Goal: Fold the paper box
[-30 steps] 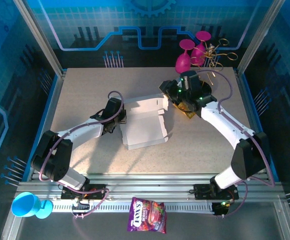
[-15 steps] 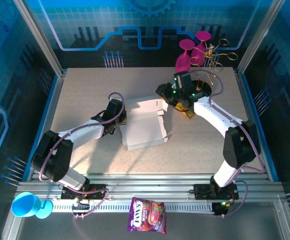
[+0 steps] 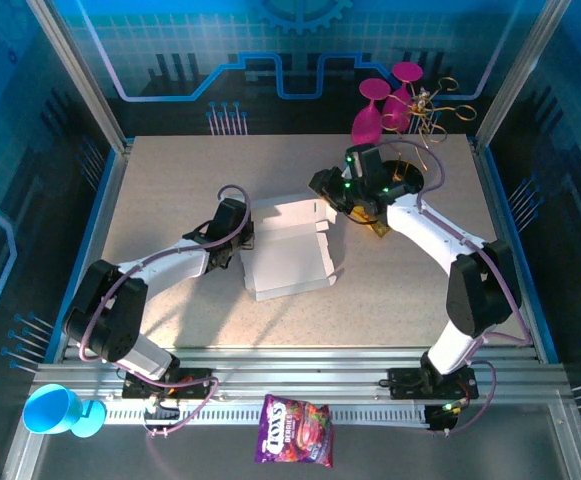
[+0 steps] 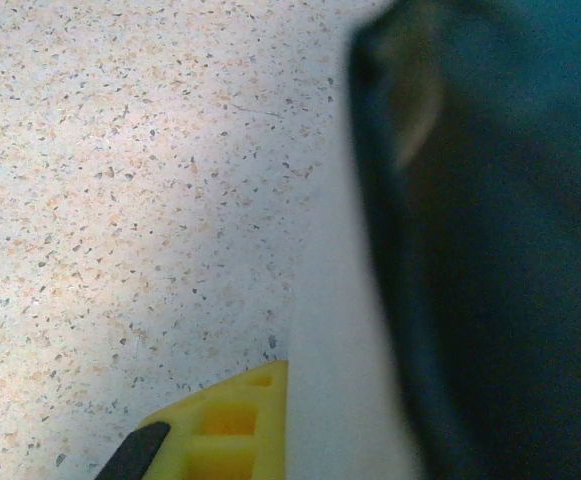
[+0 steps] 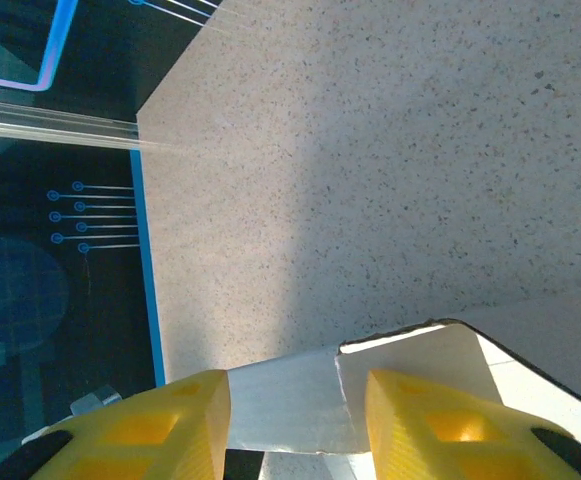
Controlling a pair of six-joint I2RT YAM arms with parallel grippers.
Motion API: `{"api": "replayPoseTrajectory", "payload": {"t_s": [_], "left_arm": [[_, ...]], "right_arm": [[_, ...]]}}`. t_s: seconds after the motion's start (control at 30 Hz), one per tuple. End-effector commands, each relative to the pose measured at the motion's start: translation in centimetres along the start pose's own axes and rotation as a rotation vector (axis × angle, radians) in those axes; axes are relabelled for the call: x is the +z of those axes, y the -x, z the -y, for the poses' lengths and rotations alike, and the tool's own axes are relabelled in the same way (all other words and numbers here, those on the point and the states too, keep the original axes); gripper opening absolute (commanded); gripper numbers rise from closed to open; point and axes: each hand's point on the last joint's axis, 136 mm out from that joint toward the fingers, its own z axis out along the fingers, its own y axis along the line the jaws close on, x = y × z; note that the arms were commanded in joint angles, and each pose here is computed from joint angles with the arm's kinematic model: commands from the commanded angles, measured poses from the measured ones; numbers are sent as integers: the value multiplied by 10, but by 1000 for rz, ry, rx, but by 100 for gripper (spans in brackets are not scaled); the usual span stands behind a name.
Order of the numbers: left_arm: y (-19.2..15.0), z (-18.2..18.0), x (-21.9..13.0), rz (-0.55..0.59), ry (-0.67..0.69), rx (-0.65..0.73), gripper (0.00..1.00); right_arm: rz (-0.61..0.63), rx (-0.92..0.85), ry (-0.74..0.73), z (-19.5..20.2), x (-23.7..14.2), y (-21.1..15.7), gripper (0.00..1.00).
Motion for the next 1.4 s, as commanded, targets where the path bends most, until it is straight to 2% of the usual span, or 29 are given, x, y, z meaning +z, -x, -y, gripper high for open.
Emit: {"api": "replayPoseTrajectory", "payload": {"t_s": [0.0, 0.1, 0.2, 0.43, 0.73, 1.07, 1.17, 1.37], "left_arm": [[10, 7, 0, 26, -11, -11, 0], [10, 7, 0, 27, -9, -4, 0], [10, 7, 0, 27, -14, -1, 0], [11, 9, 1, 25, -21, 1, 0], [15, 13, 3, 25, -28, 3, 0], [16, 14, 4, 22, -32, -1, 0], [19, 16, 3, 22, -38, -10, 0], [21, 16, 1, 21, -34, -26, 0]], "right_arm": [[-15, -33, -40, 7, -4, -6, 41], [19, -33, -42, 14, -12, 5, 42], [1, -44, -32, 14, -10, 11, 43], [-51, -44, -26, 18, 10, 8, 43], [-74, -27, 26, 2, 16, -5, 42], [-50, 63, 112, -18, 13, 0, 15], [-30, 123, 153, -21, 11, 3, 0], [41, 252, 267, -30, 1, 16, 0]]}}
